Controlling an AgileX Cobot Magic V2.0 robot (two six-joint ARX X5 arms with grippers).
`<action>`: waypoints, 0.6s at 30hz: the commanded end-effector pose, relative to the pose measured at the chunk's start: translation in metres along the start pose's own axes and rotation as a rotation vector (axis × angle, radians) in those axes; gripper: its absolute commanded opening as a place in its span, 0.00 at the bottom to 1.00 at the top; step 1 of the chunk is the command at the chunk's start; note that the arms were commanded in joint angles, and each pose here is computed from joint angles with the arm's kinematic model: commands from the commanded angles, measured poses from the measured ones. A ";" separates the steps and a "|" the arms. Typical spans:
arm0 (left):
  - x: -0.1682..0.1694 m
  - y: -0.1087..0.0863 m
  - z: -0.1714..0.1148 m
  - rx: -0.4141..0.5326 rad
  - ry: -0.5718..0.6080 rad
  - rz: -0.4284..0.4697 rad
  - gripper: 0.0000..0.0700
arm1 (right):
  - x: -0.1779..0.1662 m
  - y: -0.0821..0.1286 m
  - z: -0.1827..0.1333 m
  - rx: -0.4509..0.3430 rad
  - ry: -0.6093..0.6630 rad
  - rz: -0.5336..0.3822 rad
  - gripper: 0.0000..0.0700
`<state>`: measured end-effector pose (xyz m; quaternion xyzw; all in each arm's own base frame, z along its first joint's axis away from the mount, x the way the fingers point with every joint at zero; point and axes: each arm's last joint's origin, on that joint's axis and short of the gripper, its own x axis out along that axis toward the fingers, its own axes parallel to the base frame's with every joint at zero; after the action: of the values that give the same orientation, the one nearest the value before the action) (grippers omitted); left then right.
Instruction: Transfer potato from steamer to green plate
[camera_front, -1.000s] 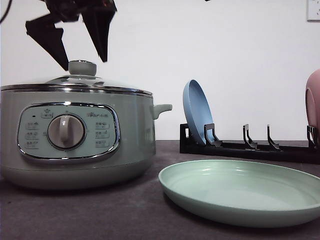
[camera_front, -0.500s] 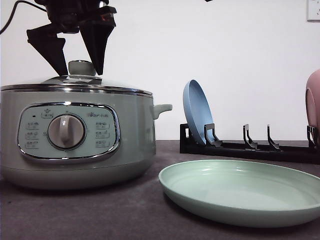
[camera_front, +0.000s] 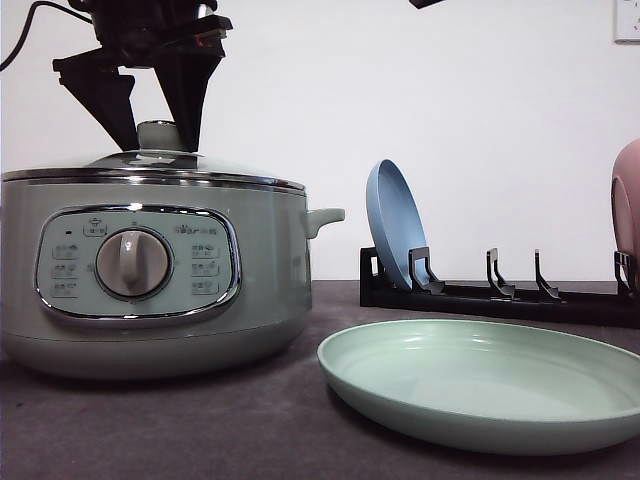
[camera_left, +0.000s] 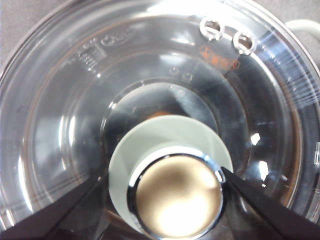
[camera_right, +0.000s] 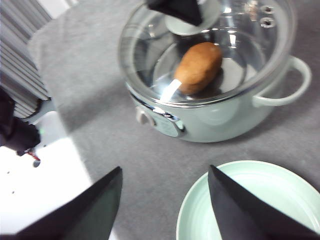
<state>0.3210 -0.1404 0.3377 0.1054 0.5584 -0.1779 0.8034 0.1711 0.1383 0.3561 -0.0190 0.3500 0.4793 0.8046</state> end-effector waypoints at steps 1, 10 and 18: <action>0.000 -0.001 0.006 0.017 -0.010 0.008 0.60 | 0.001 0.001 0.004 -0.024 -0.007 0.003 0.48; -0.001 -0.001 0.006 0.018 -0.015 0.010 0.43 | 0.001 0.001 0.004 -0.026 -0.007 0.003 0.48; -0.001 -0.001 0.006 0.017 -0.009 0.010 0.32 | 0.001 0.001 0.004 -0.031 -0.007 -0.004 0.48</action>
<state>0.3206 -0.1424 0.3415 0.1119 0.5511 -0.1848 0.8060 0.1713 0.1382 0.3561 -0.0245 0.3474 0.4780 0.8064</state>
